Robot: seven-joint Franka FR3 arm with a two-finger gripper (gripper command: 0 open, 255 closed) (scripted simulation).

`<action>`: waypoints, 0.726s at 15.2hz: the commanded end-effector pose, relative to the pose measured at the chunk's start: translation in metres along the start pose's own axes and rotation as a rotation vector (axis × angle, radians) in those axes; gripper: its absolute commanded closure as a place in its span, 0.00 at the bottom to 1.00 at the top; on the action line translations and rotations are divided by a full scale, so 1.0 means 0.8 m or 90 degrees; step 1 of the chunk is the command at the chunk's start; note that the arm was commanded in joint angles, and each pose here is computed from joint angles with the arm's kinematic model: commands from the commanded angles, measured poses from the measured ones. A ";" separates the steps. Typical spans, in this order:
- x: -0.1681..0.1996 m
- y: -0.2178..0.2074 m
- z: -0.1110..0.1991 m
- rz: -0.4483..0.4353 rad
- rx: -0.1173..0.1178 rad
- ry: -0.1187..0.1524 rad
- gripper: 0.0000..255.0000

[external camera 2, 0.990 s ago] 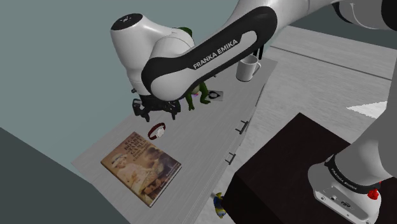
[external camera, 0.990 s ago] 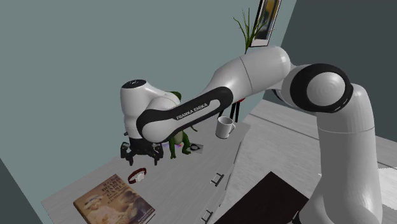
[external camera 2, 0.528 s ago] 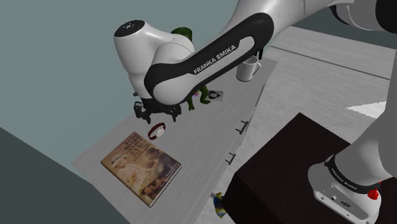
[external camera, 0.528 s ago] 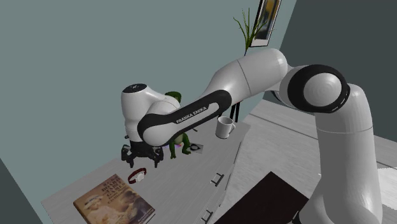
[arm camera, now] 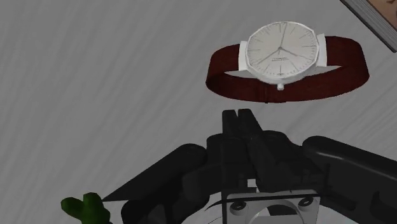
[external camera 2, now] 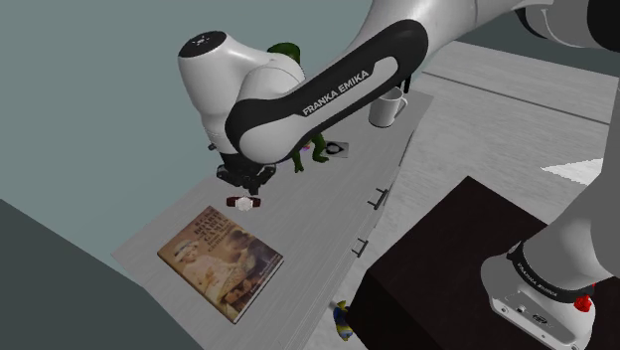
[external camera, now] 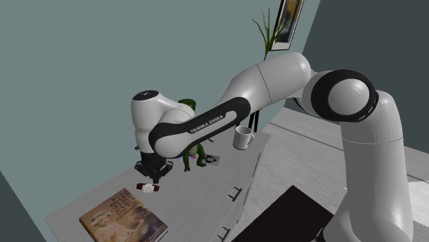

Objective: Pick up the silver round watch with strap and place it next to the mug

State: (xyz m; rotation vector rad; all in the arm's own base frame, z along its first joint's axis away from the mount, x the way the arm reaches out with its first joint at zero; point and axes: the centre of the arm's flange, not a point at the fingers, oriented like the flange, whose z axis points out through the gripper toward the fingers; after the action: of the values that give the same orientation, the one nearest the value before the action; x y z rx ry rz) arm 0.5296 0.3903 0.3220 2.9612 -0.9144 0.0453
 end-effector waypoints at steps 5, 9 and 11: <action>0.000 0.000 0.001 0.000 0.000 0.000 0.00; -0.026 0.062 -0.030 0.256 0.174 -0.124 0.00; -0.040 0.083 -0.038 0.350 0.238 -0.169 0.00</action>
State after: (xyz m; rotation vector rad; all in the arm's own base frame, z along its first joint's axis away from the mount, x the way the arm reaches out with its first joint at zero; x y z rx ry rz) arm 0.4742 0.3641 0.3485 2.9981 -1.7502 -0.1554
